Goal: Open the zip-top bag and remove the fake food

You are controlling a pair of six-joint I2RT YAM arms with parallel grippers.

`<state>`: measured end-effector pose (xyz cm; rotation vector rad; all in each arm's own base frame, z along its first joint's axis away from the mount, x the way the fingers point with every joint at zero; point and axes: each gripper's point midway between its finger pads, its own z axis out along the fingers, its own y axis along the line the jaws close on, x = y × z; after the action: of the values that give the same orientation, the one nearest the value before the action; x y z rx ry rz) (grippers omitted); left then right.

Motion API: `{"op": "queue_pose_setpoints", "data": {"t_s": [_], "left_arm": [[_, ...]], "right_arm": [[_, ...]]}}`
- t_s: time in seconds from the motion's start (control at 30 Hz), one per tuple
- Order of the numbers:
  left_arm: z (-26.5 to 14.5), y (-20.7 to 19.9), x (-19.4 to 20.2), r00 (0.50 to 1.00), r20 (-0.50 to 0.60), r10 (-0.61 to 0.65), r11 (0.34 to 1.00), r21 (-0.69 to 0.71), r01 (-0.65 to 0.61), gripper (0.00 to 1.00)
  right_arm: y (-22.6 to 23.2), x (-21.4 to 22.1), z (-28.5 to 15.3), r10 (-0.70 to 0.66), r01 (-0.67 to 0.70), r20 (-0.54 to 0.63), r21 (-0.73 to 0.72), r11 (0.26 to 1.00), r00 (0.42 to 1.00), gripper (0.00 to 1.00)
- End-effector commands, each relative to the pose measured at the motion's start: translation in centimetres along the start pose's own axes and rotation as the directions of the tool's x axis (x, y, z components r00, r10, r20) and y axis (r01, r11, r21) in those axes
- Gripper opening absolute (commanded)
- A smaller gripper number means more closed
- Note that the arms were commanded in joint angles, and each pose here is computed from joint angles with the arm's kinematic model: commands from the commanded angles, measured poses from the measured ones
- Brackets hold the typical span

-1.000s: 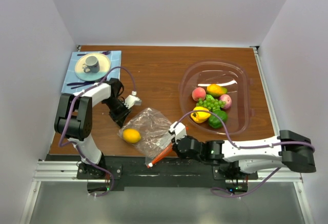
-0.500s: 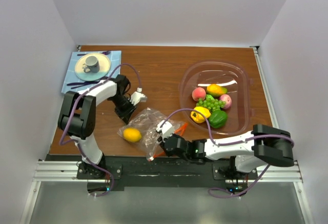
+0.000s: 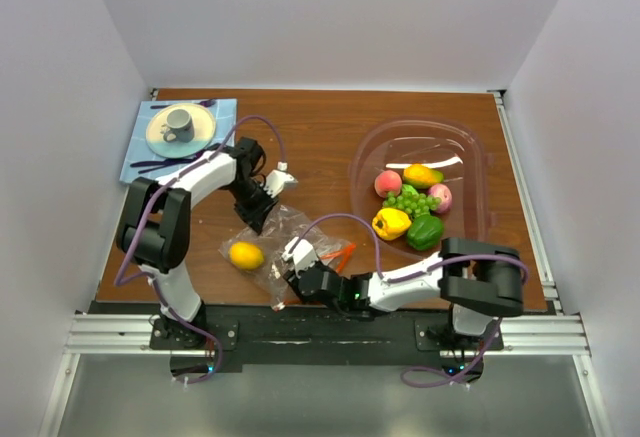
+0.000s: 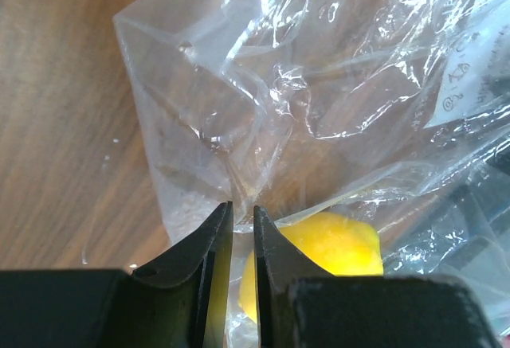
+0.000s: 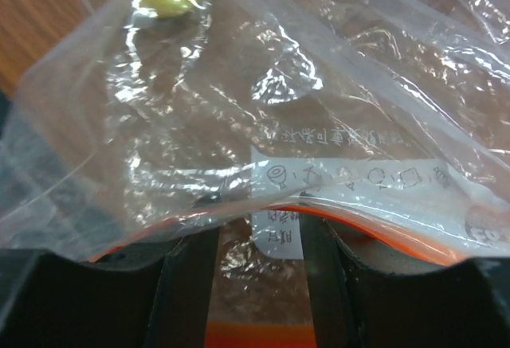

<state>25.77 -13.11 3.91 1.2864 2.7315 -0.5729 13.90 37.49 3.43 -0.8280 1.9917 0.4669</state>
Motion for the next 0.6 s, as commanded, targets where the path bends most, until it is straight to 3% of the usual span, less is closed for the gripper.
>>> {"op": "queue_pose_setpoints", "data": {"t_s": [0.0,0.17,0.27,0.47,0.57], "left_arm": [[-1.9,-0.5,-0.1,0.999,0.029,0.012,0.999,-0.049,-0.011,0.21],[-8.8,0.1,-2.0,0.992,0.119,0.047,0.986,-0.168,-0.027,0.26],[-11.3,1.5,-0.1,0.993,0.113,0.025,0.982,-0.188,-0.003,0.28],[-7.7,2.5,8.6,0.993,-0.119,-0.001,0.979,-0.202,-0.024,0.27],[-6.6,3.3,10.1,0.988,-0.155,0.000,0.968,-0.249,-0.039,0.27]], "right_arm": [[0.6,-3.1,1.5,0.009,-0.015,0.127,0.044,0.999,0.992,0.49],[0.8,-1.8,2.4,-0.012,0.006,0.104,0.052,0.999,0.994,0.47],[0.4,-0.5,2.7,-0.017,0.011,0.073,0.079,0.997,0.997,0.46],[0.1,0.7,2.9,-0.002,-0.002,0.047,0.093,0.996,0.999,0.46],[0.1,1.0,2.9,0.004,-0.007,0.041,0.092,0.996,0.999,0.46]]}}
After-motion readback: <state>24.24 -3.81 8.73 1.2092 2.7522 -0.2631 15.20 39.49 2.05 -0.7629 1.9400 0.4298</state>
